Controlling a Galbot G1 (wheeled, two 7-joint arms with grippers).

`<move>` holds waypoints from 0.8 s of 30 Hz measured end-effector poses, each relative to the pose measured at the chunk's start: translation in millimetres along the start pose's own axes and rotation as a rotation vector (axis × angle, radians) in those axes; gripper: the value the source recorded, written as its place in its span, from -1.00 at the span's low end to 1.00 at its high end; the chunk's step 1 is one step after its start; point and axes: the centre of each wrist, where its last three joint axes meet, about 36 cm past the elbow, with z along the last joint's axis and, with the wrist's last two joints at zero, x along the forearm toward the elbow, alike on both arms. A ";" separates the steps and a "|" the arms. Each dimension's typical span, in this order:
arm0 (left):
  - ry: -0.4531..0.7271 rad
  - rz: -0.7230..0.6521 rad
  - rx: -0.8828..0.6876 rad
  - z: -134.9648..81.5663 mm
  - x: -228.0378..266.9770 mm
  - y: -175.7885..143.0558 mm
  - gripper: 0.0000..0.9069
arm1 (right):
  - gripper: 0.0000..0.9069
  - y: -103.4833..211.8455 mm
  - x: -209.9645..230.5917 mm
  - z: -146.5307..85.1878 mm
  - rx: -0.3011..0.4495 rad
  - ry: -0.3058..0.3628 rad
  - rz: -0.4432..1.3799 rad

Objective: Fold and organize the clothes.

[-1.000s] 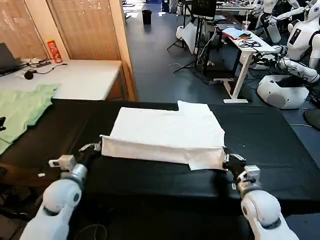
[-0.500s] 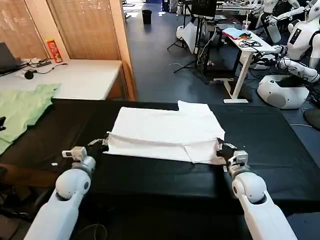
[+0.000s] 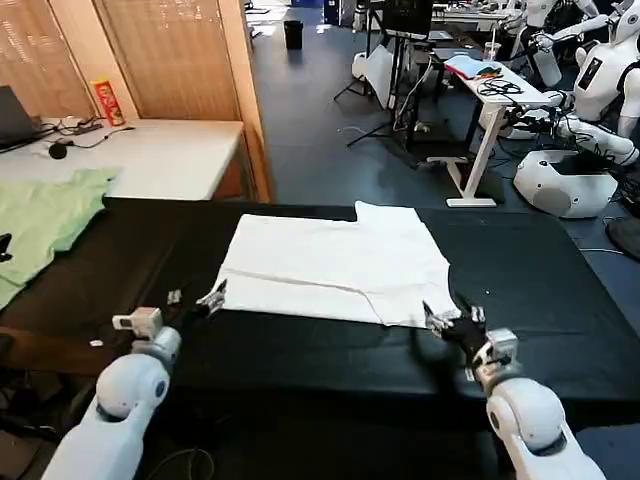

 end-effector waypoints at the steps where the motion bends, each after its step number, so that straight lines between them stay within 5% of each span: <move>1: 0.007 0.001 0.005 2.3 1.4 0.4 0.94 | 0.68 -0.3 0.9 1.4 -0.002 0.002 0.002; 4: 0.023 0.001 0.007 8.5 4.1 0.6 0.89 | 0.63 -2.3 2.7 4.6 -0.006 0.010 0.009; 8: 0.038 -0.009 0.003 14.4 4.3 1.0 0.40 | 0.51 -2.1 1.0 8.9 -0.022 0.021 0.010; 14: 0.050 -0.018 0.000 18.9 2.7 2.3 0.23 | 0.12 -1.6 -1.5 16.2 -0.039 0.038 0.014; 18: 0.055 -0.018 0.004 21.2 0.2 3.4 -0.31 | -0.46 -1.3 -2.8 17.8 -0.044 0.038 0.015; 19: 0.056 -0.018 0.005 21.5 -0.2 3.7 -0.63 | -0.66 -1.1 -2.9 17.8 -0.045 0.037 0.015; 20: 0.056 -0.018 0.005 22.0 -0.5 4.0 -0.68 | -0.78 -1.1 -3.0 17.6 -0.045 0.037 0.015; 24: 0.058 -0.016 0.005 22.2 -0.2 5.3 -1.00 | -0.85 -0.9 -2.4 15.8 -0.040 0.033 0.014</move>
